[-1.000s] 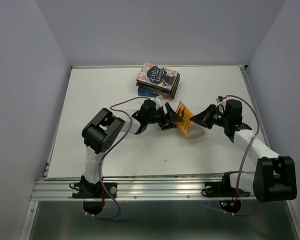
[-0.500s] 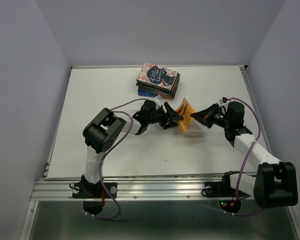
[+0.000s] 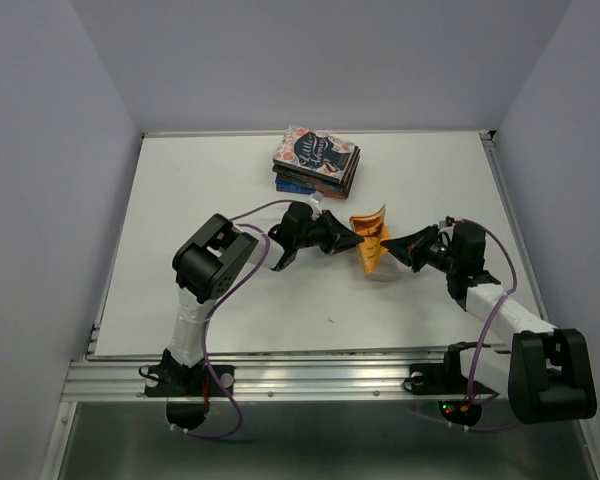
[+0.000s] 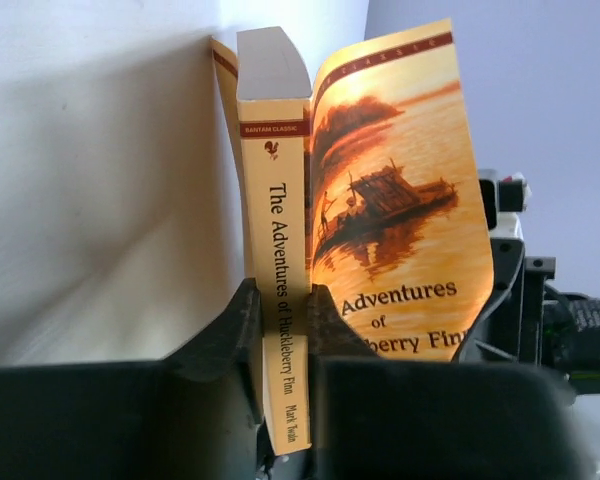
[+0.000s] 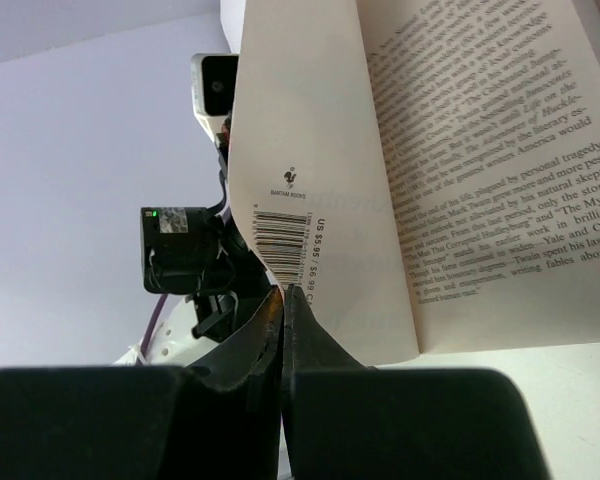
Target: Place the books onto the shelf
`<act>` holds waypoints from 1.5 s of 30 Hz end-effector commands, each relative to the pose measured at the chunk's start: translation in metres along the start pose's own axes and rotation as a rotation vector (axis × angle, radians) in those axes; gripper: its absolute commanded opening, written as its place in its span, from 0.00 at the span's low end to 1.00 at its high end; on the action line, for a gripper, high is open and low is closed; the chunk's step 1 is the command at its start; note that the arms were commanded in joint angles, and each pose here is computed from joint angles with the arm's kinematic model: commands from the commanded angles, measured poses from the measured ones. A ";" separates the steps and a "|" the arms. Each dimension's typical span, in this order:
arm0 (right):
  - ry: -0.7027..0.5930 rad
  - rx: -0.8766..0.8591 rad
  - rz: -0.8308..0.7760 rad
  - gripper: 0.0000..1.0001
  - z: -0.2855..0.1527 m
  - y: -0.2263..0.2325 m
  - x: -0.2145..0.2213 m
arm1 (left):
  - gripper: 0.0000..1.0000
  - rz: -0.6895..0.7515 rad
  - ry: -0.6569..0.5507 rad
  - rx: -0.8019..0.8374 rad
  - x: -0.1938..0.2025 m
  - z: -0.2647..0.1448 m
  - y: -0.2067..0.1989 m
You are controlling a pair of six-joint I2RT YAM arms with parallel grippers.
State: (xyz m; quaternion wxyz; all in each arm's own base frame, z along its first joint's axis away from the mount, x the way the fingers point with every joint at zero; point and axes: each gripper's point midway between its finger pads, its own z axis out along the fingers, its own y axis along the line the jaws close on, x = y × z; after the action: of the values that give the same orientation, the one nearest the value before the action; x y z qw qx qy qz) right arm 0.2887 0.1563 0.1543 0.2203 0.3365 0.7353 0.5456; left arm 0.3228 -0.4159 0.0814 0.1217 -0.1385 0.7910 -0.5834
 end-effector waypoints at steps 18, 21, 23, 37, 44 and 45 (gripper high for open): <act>-0.159 0.329 -0.101 1.00 -0.040 -0.078 0.000 | 0.00 -0.023 -0.208 -0.015 -0.020 -0.036 -0.055; -0.151 0.321 -0.074 1.00 -0.040 -0.084 0.005 | 0.00 -0.031 -0.237 -0.028 -0.019 -0.040 -0.063; -0.135 0.296 -0.041 1.00 -0.038 -0.087 0.009 | 0.00 -0.040 -0.264 -0.053 -0.020 -0.039 -0.066; -0.065 -0.019 -0.032 1.00 -0.029 -0.044 0.023 | 0.00 -0.077 -0.265 -0.105 -0.009 -0.026 -0.056; -0.102 0.000 -0.038 1.00 -0.033 -0.047 0.021 | 0.00 -0.099 -0.272 -0.134 -0.009 -0.024 -0.049; -0.097 0.009 -0.034 1.00 -0.034 -0.049 0.022 | 0.00 -0.099 -0.271 -0.137 -0.009 -0.024 -0.049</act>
State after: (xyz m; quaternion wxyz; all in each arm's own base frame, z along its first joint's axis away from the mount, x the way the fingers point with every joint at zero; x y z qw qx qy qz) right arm 0.2345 0.1391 0.1021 0.2474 0.3723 0.7366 0.5075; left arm 0.3152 -0.3917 0.0985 0.1694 -0.2661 0.8234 -0.4717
